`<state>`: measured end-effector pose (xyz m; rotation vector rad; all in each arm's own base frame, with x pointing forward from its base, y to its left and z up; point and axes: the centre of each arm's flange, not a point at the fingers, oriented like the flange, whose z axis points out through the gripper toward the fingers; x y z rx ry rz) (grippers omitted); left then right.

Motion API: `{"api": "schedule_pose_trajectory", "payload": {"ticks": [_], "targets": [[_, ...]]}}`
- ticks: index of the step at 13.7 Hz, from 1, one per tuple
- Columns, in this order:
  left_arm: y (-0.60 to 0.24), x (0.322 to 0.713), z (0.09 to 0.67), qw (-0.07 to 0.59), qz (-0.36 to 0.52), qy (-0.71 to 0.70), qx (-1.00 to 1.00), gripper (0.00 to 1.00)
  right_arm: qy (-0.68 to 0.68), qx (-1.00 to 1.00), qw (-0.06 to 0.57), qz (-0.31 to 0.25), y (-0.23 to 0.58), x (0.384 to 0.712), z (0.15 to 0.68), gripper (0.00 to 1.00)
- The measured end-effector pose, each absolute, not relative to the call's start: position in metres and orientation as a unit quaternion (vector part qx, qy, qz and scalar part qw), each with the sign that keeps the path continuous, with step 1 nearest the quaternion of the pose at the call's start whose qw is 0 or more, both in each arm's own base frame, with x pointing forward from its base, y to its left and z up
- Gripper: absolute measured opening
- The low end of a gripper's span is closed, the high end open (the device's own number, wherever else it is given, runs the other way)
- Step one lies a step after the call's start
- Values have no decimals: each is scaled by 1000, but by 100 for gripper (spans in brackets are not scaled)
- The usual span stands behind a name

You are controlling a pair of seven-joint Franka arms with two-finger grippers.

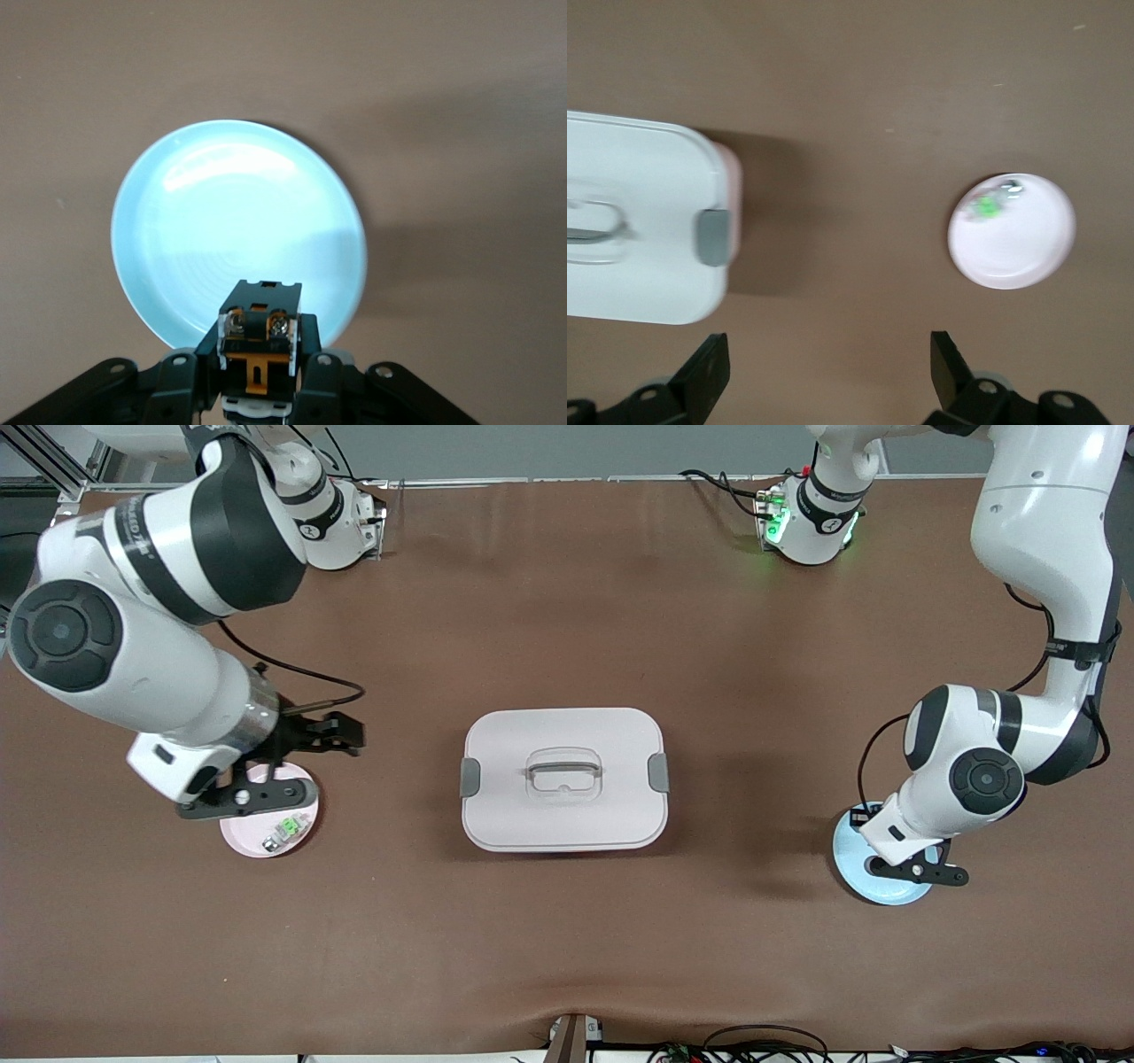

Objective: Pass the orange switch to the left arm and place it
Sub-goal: 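Lower the switch onto the blue plate and open the left gripper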

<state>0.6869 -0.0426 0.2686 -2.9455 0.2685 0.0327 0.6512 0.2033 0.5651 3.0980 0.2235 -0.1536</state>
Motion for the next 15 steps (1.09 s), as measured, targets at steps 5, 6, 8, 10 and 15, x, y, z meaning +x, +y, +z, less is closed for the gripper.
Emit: {"api": "schedule_pose_trajectory", "payload": {"ticks": [5,6,8,10,15], "targets": [[-5,693,226,81,-3,96,-992,35,54,996,34,-62,135,643,598,100],[-2,692,220,80,0,95,-992,35,45,996,34,-64,121,644,601,100],[-1,691,210,77,7,94,-993,35,31,997,32,-67,90,647,603,100],[3,689,202,76,11,92,-993,35,30,997,29,-68,60,650,604,100],[14,690,198,73,9,84,-994,45,-21,996,30,-85,15,645,607,100]]}}
